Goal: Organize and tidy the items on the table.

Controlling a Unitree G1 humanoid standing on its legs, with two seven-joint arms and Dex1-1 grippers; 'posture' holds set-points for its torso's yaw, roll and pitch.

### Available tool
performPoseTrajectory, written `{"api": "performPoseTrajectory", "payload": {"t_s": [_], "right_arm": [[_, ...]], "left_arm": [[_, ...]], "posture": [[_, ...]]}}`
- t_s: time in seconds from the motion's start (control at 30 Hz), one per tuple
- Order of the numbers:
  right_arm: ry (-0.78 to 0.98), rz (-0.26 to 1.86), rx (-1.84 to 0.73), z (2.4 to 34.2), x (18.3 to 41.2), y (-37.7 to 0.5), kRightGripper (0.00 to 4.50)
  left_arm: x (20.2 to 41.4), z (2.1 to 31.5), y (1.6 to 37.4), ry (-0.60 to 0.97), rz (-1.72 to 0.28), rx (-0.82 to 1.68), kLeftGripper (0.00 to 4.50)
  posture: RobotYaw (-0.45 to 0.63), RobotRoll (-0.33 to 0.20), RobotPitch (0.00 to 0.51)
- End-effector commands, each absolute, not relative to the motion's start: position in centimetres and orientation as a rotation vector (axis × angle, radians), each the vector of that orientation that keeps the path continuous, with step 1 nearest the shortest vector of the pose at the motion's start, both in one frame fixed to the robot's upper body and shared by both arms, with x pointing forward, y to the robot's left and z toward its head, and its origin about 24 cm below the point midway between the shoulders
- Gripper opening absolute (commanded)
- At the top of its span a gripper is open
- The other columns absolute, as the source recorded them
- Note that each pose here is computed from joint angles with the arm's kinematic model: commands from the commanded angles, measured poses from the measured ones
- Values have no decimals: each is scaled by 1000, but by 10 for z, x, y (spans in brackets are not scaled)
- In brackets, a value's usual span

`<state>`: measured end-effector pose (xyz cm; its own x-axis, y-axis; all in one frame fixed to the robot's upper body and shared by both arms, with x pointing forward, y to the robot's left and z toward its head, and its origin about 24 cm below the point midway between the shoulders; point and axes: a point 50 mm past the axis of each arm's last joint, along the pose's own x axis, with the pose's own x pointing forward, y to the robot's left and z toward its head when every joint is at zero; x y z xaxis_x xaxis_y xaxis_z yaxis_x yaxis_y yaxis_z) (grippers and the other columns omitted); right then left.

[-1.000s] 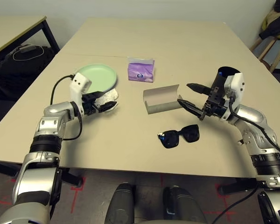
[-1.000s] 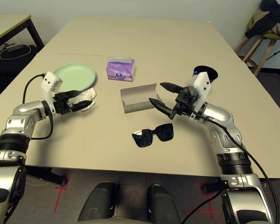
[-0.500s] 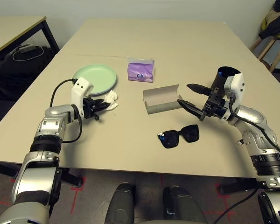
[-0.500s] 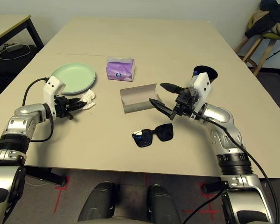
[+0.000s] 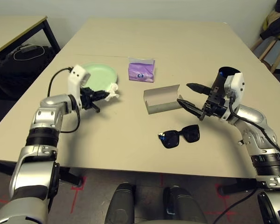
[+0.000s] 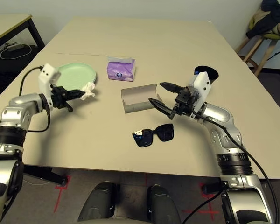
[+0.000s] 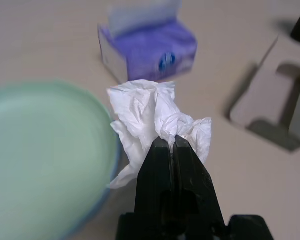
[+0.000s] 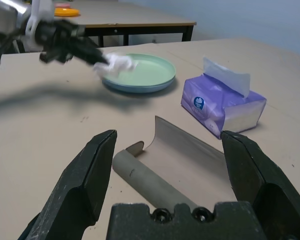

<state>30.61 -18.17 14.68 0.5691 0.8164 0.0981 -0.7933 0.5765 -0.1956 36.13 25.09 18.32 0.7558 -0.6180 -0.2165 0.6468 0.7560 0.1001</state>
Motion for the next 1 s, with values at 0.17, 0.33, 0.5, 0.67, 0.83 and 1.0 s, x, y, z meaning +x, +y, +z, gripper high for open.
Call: {"api": "performPoseTrajectory", "payload": {"t_s": [0.17,0.33,0.5,0.67,0.83,1.0], "right_arm": [[-206,934,-88,151,310,-177,4500],[-206,941,-69,151,308,-175,4500],[-195,948,-35,151,305,-172,4500],[-195,944,-36,152,304,-172,4500],[-196,942,-39,153,303,-172,4500],[-196,936,-42,153,302,-172,4500]], "left_arm": [[382,203,259,103,-539,133,38],[392,201,261,113,-434,123,38],[399,198,261,129,-360,112,38],[402,196,262,117,-286,155,755],[401,190,265,98,-261,231,2591],[399,188,267,72,-264,238,4470]], "posture": [[205,0,59],[194,0,56],[193,0,55],[187,0,58],[181,0,60],[184,0,61]]}}
